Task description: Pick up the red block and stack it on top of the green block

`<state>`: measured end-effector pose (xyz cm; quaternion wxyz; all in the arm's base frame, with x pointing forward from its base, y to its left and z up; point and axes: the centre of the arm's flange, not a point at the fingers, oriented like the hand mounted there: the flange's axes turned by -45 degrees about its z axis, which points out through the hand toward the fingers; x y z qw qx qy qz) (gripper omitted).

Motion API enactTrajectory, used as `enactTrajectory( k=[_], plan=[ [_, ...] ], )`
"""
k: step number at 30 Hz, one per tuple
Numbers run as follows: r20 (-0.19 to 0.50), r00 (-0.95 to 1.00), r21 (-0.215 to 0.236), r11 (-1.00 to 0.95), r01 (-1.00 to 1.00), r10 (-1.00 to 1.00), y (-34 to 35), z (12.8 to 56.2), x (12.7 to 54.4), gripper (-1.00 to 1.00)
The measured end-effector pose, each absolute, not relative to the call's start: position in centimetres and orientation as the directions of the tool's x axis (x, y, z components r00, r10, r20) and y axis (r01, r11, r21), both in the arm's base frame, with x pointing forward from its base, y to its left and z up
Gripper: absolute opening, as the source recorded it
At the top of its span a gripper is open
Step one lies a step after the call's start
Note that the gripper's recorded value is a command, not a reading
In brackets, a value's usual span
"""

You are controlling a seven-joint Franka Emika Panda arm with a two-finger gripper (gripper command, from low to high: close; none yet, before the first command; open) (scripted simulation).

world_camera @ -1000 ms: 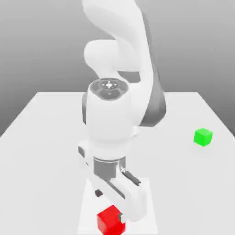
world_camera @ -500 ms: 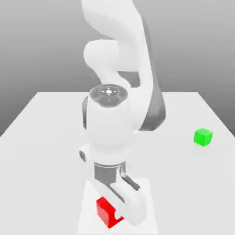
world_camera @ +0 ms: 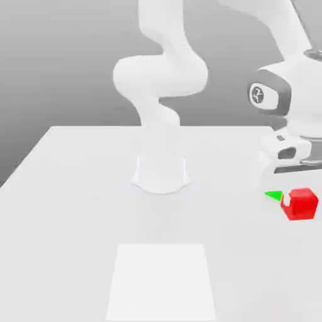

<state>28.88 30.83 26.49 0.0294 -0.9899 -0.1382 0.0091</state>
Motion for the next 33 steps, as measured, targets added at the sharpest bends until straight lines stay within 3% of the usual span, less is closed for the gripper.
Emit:
enactTrajectory(
  k=[5, 13, 32, 33],
  plan=[
    [-0.003, 0.83, -0.049, -0.829, 0.557, 0.558, 34.1, 26.3, 20.6, -1.0],
    [0.001, 0.462, -0.005, -0.462, 0.887, 0.887, 35.0, 24.8, 7.8, -1.0],
    [0.004, 0.426, 0.003, -0.426, 0.905, 0.905, 35.0, 18.3, 7.0, -1.0],
    [0.002, 0.425, 0.001, -0.425, 0.905, 0.905, 34.9, 18.0, 6.9, 1.0]
  ],
)
